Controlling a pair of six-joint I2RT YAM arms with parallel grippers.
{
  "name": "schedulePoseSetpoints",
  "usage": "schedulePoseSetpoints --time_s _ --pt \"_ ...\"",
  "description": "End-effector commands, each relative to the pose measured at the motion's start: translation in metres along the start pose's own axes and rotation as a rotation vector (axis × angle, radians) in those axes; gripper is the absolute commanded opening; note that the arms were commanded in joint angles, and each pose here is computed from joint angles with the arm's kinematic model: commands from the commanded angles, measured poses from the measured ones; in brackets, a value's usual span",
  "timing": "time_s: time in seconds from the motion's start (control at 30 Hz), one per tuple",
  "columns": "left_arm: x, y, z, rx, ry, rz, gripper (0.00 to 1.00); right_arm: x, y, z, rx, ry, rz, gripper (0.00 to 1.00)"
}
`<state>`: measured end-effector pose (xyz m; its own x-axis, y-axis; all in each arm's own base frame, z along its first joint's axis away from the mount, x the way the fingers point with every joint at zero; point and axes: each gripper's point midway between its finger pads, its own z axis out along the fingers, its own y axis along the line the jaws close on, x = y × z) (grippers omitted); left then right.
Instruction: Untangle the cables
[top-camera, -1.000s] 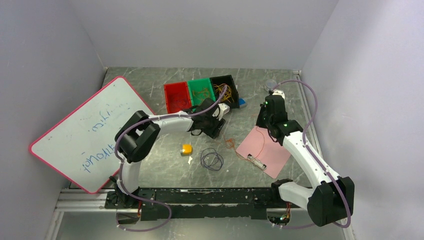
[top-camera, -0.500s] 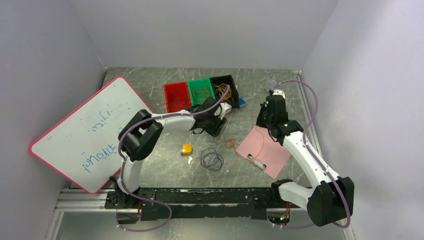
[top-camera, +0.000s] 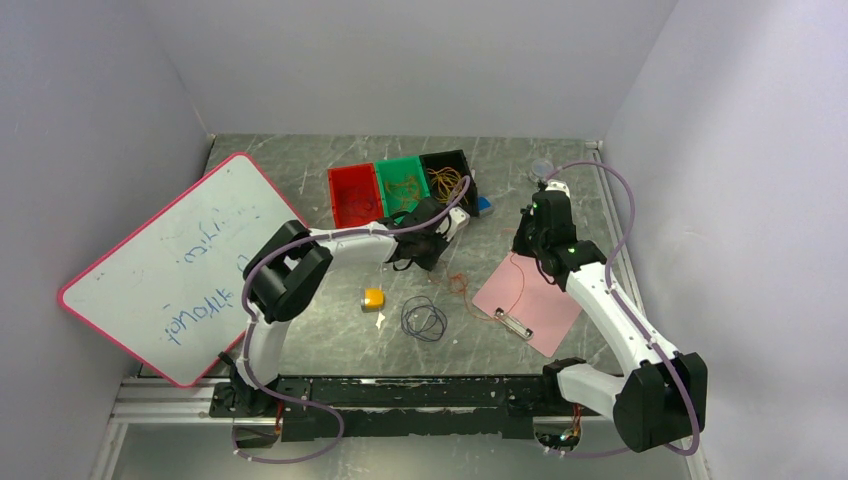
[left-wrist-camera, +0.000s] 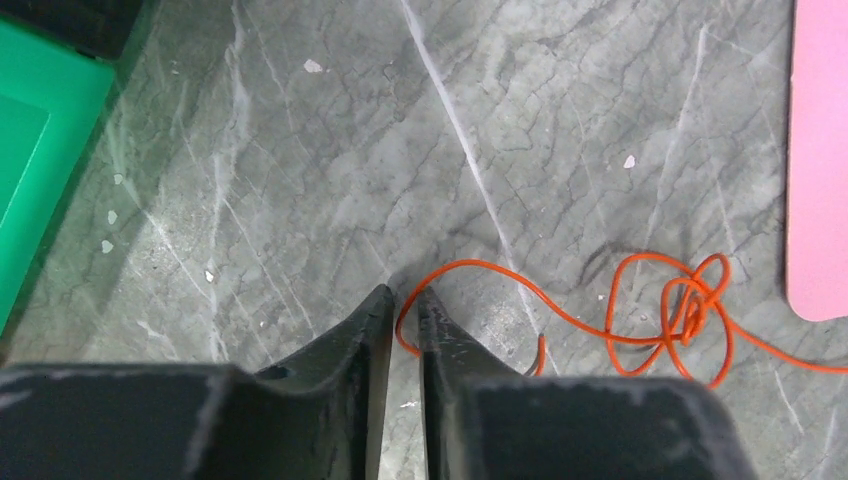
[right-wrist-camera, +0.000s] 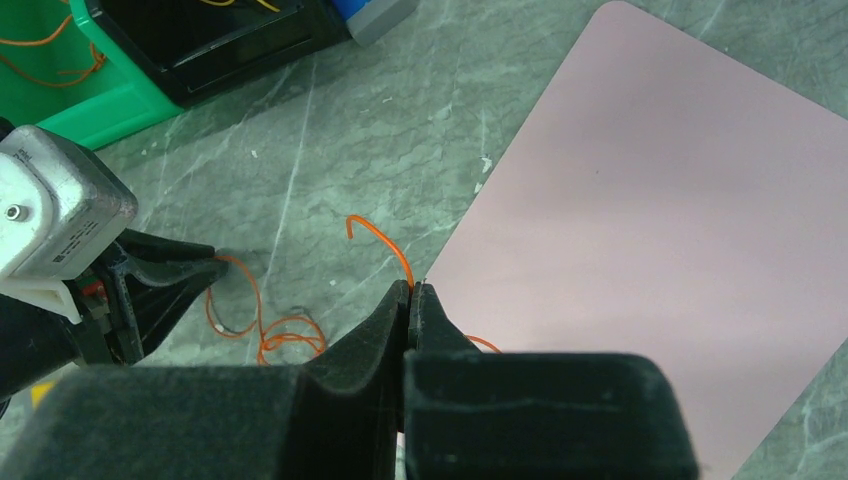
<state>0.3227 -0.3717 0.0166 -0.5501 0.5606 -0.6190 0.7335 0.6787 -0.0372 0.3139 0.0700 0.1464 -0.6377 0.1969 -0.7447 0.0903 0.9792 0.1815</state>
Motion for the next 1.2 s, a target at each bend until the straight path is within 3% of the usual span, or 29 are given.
schedulePoseSetpoints --time_s 0.0,0.07,0.23,0.4,0.7,1.17 --pt "0.034 -0.002 0.008 0.000 0.108 0.008 0.15 -0.002 -0.002 0.002 -0.003 -0.009 0.006 0.00" --pt "0.030 -0.003 0.005 0.000 0.099 0.002 0.07 -0.002 0.000 0.002 -0.012 -0.009 0.005 0.00" --pt "0.016 0.013 -0.014 -0.053 0.068 -0.045 0.07 -0.009 0.001 -0.003 -0.018 -0.042 0.026 0.00" --pt "0.014 0.055 -0.046 -0.095 0.030 -0.240 0.07 -0.042 -0.009 -0.028 0.023 -0.202 0.077 0.00" --pt "0.048 0.124 -0.111 -0.233 -0.036 -0.535 0.07 -0.103 -0.038 -0.089 0.169 -0.455 0.098 0.00" --pt "0.106 0.183 -0.164 -0.397 -0.054 -0.847 0.07 -0.148 -0.084 -0.163 0.409 -0.700 0.084 0.00"
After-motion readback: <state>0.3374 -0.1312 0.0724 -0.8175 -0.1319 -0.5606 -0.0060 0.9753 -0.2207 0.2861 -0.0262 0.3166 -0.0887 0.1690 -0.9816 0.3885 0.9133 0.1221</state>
